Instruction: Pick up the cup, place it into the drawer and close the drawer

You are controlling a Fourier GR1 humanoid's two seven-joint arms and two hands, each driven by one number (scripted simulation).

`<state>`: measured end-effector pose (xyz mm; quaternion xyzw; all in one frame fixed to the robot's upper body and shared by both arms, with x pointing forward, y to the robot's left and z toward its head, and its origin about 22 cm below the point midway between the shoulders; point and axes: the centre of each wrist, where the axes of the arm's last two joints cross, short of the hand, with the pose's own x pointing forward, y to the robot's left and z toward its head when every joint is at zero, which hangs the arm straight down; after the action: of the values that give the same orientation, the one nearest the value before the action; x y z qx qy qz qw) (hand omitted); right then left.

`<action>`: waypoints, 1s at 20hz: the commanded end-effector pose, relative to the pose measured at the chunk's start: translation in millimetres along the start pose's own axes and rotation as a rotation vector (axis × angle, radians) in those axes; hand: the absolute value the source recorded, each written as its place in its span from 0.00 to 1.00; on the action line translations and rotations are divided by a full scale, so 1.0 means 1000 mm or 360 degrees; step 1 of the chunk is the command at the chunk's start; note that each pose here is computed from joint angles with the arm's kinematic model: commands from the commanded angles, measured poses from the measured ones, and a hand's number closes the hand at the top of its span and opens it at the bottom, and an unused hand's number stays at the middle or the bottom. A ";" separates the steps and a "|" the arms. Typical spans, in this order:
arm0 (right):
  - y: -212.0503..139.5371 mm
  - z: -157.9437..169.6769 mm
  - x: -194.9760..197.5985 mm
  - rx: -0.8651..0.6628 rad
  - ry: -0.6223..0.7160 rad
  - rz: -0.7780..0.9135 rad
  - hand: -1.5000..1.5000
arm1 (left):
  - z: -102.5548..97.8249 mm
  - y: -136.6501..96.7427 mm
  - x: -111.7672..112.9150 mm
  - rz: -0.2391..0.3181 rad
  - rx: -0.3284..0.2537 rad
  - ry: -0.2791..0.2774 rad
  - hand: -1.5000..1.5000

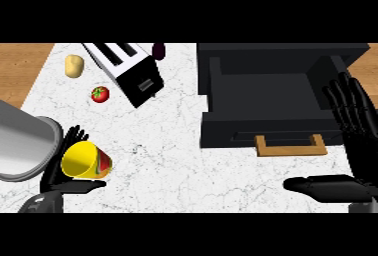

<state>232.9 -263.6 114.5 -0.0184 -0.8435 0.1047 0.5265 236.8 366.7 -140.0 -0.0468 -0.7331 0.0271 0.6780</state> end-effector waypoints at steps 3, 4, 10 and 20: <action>0.011 0.005 -0.001 0.0024 -0.0002 -0.0025 0.00 | 0.000 -0.004 -0.002 0.0324 -0.0178 -0.0180 1.00; -0.001 0.005 -0.007 0.0005 0.0014 -0.0034 0.00 | 0.001 -0.021 -0.011 0.0376 -0.0207 -0.0196 1.00; -0.002 -0.007 -0.003 -0.0012 0.0034 0.0002 0.00 | -0.012 -0.027 -0.007 0.0536 -0.0293 -0.0209 1.00; -0.003 -0.002 -0.007 0.0005 0.0004 0.0013 0.00 | -0.024 -0.034 -0.003 0.0402 0.0121 -0.0497 1.00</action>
<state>240.7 -268.1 109.4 -0.0212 -0.8412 0.1053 0.5300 259.3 331.9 -136.5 -0.1148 -0.7687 0.0916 0.6225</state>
